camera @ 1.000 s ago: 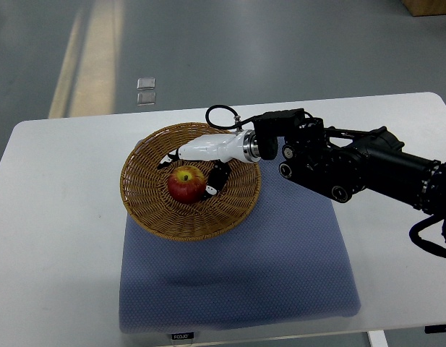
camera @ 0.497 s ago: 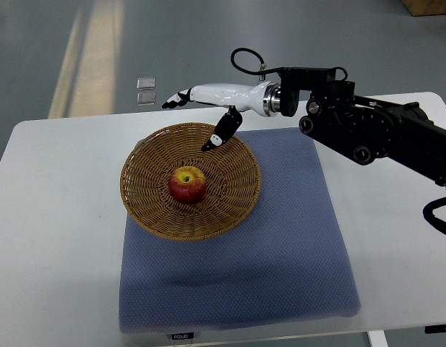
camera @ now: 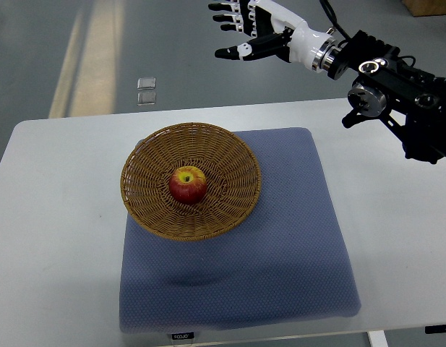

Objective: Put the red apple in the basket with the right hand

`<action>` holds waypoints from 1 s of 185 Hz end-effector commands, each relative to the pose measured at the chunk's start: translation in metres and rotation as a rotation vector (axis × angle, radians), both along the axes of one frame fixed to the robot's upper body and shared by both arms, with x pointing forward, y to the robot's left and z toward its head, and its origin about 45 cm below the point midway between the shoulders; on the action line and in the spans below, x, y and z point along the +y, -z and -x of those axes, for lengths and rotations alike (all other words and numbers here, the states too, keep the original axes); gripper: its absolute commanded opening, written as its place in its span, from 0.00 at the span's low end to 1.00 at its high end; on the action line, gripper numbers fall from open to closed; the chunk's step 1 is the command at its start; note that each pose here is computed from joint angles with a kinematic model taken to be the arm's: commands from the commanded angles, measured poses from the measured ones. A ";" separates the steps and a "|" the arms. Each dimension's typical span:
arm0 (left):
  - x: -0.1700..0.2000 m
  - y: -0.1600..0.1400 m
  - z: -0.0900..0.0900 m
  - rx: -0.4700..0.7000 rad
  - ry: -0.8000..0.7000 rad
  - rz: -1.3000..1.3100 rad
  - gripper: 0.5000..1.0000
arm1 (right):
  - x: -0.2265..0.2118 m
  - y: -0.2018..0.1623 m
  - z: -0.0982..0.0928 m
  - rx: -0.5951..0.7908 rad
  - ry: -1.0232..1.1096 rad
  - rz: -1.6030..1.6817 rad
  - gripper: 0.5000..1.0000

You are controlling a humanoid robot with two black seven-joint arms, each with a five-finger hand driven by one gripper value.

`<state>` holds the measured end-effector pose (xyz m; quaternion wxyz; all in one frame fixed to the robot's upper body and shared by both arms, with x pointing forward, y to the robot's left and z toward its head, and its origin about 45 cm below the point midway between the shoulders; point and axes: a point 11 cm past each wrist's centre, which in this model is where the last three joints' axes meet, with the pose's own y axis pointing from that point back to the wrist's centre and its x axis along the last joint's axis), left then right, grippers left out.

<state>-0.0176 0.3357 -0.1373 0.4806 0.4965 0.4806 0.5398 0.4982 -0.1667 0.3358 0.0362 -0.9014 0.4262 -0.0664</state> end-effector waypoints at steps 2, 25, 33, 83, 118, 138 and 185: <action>0.000 0.000 0.000 0.000 0.000 0.000 1.00 | -0.011 0.010 -0.002 0.067 0.050 -0.106 0.84; 0.000 0.000 0.000 0.000 0.000 0.000 1.00 | -0.034 0.032 -0.007 0.173 0.209 -0.276 0.85; 0.000 0.000 0.000 0.000 0.000 0.000 1.00 | -0.039 0.038 -0.007 0.205 0.245 -0.322 0.85; 0.000 0.000 0.000 0.000 0.000 0.000 1.00 | -0.056 0.081 -0.004 0.391 0.426 -0.548 0.85; 0.000 0.000 0.000 0.000 0.000 0.000 1.00 | -0.076 0.114 0.001 0.512 0.536 -0.646 0.85; 0.000 0.000 0.000 0.000 0.000 0.000 1.00 | -0.082 0.131 0.005 0.540 0.573 -0.657 0.85; 0.000 0.000 0.000 0.000 0.000 0.000 1.00 | -0.084 0.156 0.017 0.573 0.582 -0.681 0.85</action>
